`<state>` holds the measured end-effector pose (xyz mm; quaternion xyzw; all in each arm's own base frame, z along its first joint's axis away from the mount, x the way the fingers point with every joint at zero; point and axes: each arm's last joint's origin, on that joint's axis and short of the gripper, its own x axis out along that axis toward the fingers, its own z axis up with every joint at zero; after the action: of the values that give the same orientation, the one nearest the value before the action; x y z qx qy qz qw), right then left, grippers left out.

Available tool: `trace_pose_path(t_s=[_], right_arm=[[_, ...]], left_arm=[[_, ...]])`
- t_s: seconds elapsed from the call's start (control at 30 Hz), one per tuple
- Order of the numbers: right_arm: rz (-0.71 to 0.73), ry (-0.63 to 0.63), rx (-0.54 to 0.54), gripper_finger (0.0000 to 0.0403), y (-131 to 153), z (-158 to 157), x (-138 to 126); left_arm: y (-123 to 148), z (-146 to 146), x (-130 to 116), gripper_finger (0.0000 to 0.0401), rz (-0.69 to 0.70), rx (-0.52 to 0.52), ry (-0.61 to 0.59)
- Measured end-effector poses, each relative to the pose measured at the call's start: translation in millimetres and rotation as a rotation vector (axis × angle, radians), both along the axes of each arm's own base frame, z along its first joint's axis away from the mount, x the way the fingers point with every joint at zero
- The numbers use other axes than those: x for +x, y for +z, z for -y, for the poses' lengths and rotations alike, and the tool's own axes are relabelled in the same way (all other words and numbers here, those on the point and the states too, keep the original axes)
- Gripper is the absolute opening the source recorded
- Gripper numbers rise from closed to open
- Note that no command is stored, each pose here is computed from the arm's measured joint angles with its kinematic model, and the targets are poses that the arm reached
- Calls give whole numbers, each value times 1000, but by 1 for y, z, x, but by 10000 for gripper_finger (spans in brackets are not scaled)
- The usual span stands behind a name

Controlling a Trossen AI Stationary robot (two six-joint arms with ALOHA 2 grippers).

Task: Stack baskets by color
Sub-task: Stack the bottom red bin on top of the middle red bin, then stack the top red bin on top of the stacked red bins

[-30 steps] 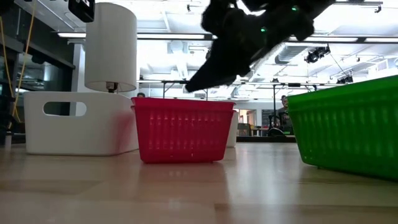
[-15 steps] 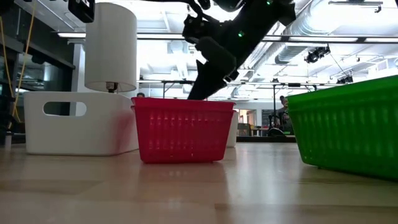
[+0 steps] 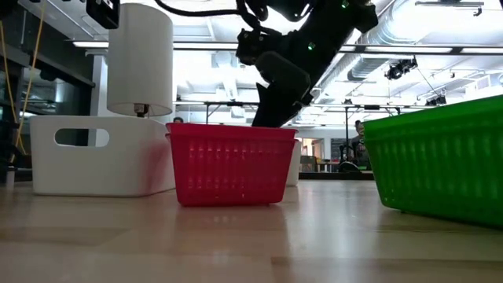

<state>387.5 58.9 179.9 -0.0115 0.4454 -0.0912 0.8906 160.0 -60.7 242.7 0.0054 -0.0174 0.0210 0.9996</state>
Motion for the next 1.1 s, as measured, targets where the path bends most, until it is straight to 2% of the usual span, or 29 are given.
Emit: trace_pose_path(t_s=[0.27, 0.8, 0.9, 1.03, 1.1], right_arm=[[-98, -90, 24, 0, -6, 5, -9], [-132, -95, 24, 0, 10, -9, -9], [-152, -100, -45, 0, 15, -13, -11], [-85, -70, -293, 0, 29, -24, -14], [-29, -77, -369, 0, 38, -29, -22]], left_arm=[[0, 0, 0, 0, 0, -3, 0], [0, 0, 0, 0, 0, -15, -1], [0, 0, 0, 0, 0, -17, -1], [0, 0, 0, 0, -1, -17, -2], [0, 0, 0, 0, -3, -15, -1]])
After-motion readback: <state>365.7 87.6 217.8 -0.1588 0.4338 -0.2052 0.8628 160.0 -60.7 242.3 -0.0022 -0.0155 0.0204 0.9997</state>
